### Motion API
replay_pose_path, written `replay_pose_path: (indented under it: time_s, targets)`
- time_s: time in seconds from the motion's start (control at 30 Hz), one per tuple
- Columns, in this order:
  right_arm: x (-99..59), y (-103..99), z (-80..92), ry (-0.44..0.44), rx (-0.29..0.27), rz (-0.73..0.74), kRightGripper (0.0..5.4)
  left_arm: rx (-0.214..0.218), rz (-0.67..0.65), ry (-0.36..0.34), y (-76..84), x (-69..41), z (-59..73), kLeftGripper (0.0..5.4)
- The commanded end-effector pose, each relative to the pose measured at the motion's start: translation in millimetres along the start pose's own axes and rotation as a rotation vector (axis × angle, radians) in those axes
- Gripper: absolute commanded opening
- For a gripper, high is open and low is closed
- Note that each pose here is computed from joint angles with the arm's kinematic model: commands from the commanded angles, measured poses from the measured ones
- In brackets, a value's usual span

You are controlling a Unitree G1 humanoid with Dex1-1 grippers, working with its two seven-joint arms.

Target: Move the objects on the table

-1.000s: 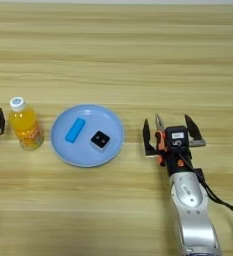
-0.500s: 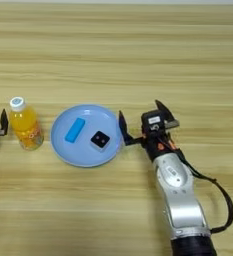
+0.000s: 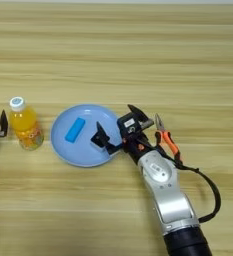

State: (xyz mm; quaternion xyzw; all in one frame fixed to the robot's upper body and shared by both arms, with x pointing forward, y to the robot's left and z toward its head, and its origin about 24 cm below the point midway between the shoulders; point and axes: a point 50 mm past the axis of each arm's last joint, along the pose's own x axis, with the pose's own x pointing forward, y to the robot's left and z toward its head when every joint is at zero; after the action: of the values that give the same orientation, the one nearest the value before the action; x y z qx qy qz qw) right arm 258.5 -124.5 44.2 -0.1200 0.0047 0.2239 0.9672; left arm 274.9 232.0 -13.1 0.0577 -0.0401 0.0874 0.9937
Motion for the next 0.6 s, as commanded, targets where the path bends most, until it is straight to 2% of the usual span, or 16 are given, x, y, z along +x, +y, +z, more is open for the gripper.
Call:
replay_pose_path:
  time_s: [0.03,0.37,0.6]
  targets:
    - [1.6,3.8,-5.9,0.052,-0.02,0.042,5.39,0.003,0.006,-0.004,0.8,-1.8,-0.2,5.4]
    - [7.0,23.1,-6.0,0.068,-0.07,0.152,5.39,0.004,0.007,-0.001,1.4,-3.3,-1.1,5.4]
    - [9.4,26.7,-11.4,0.094,-0.065,0.166,5.39,0.004,0.011,0.0,1.3,-4.0,-1.6,5.4]
